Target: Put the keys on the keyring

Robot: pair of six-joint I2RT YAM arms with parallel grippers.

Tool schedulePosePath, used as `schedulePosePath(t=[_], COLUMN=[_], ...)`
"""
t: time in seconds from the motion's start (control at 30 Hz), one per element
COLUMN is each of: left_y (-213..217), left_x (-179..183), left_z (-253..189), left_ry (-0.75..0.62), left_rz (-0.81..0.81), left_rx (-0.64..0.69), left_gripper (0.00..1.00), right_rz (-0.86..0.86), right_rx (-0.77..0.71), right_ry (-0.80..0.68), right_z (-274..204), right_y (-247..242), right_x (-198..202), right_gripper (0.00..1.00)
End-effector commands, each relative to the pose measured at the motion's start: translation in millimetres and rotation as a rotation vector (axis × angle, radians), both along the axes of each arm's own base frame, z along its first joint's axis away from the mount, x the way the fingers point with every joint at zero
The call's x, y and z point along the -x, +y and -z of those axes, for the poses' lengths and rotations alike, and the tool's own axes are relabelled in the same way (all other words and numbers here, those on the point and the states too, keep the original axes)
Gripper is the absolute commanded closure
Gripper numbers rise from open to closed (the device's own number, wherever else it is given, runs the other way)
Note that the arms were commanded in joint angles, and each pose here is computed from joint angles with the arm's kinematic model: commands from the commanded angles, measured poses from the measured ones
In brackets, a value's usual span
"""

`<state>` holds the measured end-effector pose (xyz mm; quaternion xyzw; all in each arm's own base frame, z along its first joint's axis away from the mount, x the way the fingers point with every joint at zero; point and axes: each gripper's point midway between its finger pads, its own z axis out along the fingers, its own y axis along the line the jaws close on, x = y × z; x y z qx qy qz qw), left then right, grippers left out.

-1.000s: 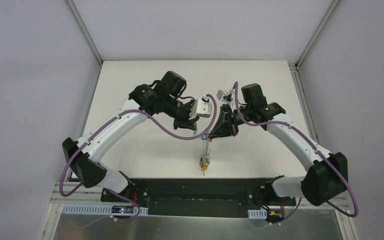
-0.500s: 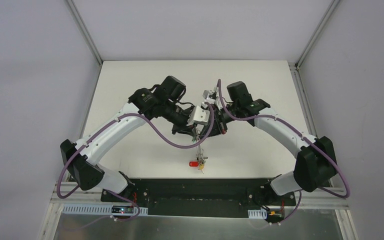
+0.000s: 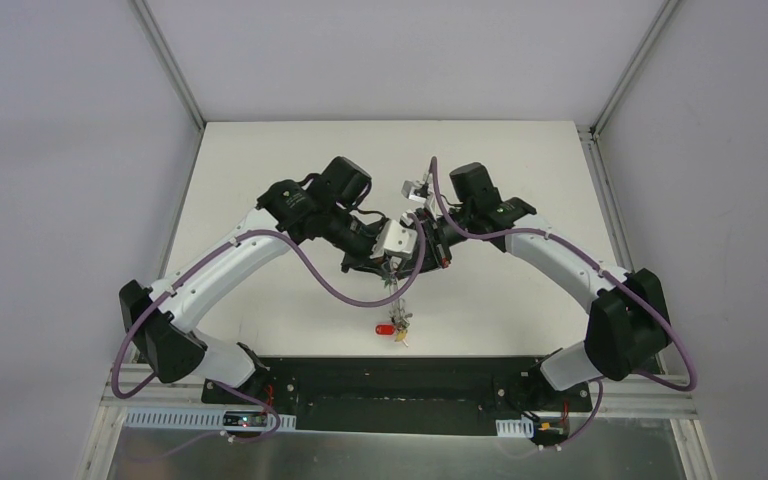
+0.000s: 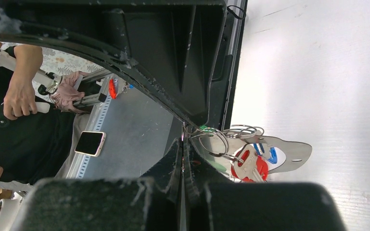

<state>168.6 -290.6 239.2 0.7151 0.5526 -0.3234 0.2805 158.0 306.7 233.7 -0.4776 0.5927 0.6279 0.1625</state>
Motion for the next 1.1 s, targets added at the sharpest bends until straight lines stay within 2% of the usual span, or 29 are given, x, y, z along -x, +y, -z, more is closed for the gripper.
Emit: schedulePosePath(t=[0.0,0.63,1.07], left_y=[2,8,2], left_x=[23,29,-1], left_z=[-16,-18,-8], left_ry=[-0.002,-0.025,-0.028], left_rz=[0.085,0.125,-0.078], left_rx=[0.064,0.066,0.026], left_gripper=[1.00,1.00,1.00], right_rz=[-0.024,0.024,0.145], right_rx=[-0.064,-0.029,-0.011], right_ry=[-0.046,-0.023,-0.041], right_z=[-21,-16,-16], right_y=[5,11,16], right_x=[-4,-13,-31], right_gripper=[1.00,1.00,1.00])
